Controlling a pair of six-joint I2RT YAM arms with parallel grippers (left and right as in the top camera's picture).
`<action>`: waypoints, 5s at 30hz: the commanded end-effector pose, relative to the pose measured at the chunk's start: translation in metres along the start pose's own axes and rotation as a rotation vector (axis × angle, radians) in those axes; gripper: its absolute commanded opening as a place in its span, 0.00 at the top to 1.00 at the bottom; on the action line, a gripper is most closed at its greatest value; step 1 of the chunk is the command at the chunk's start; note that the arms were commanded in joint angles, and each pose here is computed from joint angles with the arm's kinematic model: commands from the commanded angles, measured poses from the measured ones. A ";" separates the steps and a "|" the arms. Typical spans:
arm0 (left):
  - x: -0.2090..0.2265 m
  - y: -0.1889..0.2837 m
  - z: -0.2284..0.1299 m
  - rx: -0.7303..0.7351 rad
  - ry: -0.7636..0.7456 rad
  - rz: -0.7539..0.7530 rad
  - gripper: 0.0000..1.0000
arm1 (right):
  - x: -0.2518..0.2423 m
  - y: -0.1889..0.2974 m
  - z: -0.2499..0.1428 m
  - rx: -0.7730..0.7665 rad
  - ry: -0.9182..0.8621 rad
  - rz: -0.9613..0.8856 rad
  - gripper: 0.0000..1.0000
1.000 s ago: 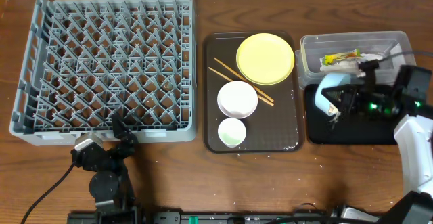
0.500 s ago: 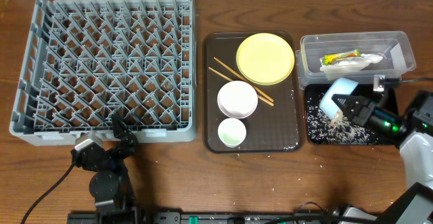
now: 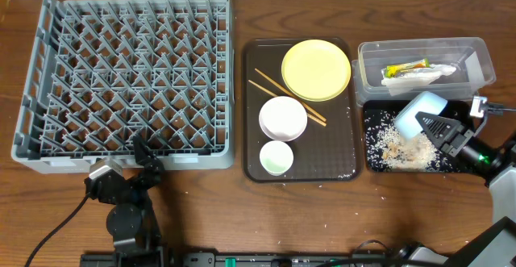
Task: Sort waste into correct bins and load items into the dishwasher
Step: 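Tip the blue bowl over the black tray to dump the rice, then set the empty blue bowl back on the dark tray with right gripper, then grasp the cream cup with the right gripper and lift it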
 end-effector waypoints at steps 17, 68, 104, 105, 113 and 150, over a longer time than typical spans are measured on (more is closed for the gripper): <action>0.007 -0.001 -0.012 0.039 -0.025 0.027 0.08 | -0.001 0.005 0.008 -0.027 -0.387 -0.001 0.99; 0.007 -0.001 -0.012 0.039 -0.025 0.027 0.08 | 0.112 -0.139 -0.097 0.689 0.462 -0.658 0.99; 0.007 -0.001 -0.012 0.039 -0.025 0.027 0.08 | 0.057 -0.193 -0.160 0.979 0.403 -0.700 0.76; 0.007 -0.001 -0.012 0.039 -0.025 0.027 0.08 | 0.064 -0.197 -0.155 0.962 0.404 -0.674 0.75; 0.007 -0.001 -0.012 0.039 -0.025 0.027 0.08 | 0.112 -0.217 -0.122 0.876 0.426 -0.573 0.56; 0.007 -0.001 -0.012 0.039 -0.025 0.027 0.08 | 0.098 -0.211 -0.177 1.092 0.399 -0.712 0.99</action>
Point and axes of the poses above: each gripper's point midway between its finger pads, its own y axis back along the fingers, its own x axis along the line the jaws close on, z = x × y, the point moved 5 cm from there along y, back along the fingers, and after that the axes turned 10 degrees about y, right-handed, at the moved point
